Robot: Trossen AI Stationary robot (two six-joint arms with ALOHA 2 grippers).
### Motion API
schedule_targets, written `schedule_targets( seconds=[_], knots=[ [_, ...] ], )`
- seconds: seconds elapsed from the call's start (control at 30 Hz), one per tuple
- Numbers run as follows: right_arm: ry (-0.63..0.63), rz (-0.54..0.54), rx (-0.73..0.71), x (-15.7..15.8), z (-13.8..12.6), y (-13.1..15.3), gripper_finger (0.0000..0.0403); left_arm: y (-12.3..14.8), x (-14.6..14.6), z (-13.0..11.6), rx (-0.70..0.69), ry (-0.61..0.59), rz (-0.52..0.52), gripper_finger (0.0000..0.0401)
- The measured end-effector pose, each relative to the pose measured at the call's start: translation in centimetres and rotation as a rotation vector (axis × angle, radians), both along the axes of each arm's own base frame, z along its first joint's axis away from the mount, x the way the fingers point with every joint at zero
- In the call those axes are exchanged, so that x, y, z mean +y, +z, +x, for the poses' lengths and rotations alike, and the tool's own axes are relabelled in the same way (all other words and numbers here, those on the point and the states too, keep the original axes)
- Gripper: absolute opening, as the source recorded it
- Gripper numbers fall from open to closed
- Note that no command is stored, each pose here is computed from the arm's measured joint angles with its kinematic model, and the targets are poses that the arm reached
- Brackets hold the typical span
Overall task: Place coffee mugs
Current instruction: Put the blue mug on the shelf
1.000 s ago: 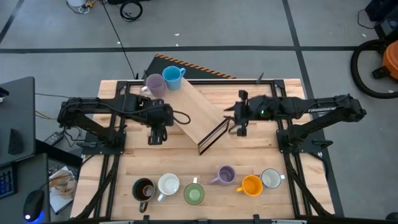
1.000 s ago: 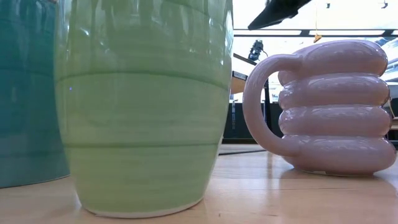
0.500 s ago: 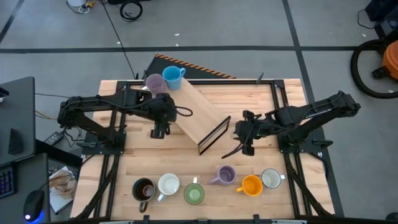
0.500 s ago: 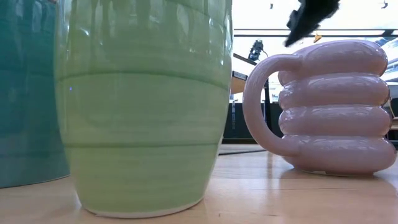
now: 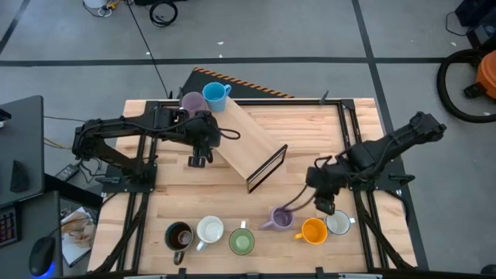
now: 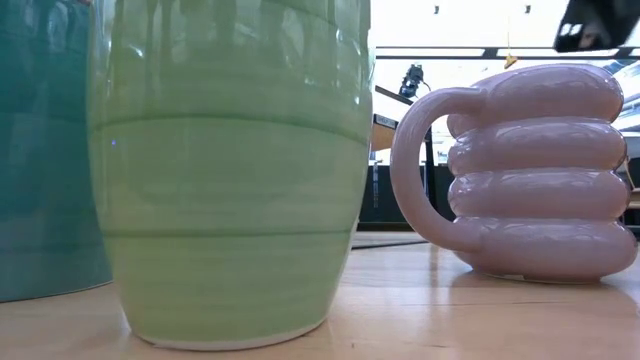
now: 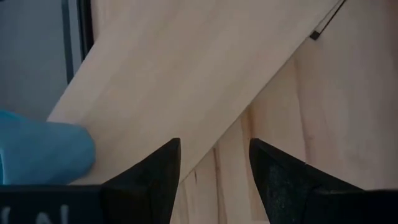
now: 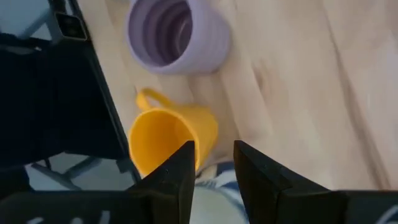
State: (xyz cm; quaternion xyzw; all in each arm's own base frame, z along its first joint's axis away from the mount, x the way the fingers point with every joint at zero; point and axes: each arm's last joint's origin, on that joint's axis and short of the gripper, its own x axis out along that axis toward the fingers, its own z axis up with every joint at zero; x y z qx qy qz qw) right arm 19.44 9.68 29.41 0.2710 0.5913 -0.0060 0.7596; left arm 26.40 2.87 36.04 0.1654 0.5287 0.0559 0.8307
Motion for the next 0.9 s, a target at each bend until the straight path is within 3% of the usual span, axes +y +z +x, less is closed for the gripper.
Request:
schedule_targets(
  seconds=[0.2,0.53,0.9],
  knots=[
    [-0.025,-0.083,0.166,4.1,-0.4,0.0,0.0106,0.0,0.6,0.0,0.003,0.005,0.022,0.0197],
    [-0.041,-0.137,0.349,10.1,-0.5,-2.9,0.0105,0.0,1.3,-0.1,0.005,0.035,0.035,0.0197],
    [-0.141,-0.213,0.31,12.0,-1.8,-3.6,0.0163,0.0,1.3,-0.1,0.009,0.03,0.049,0.0197]
  ],
)
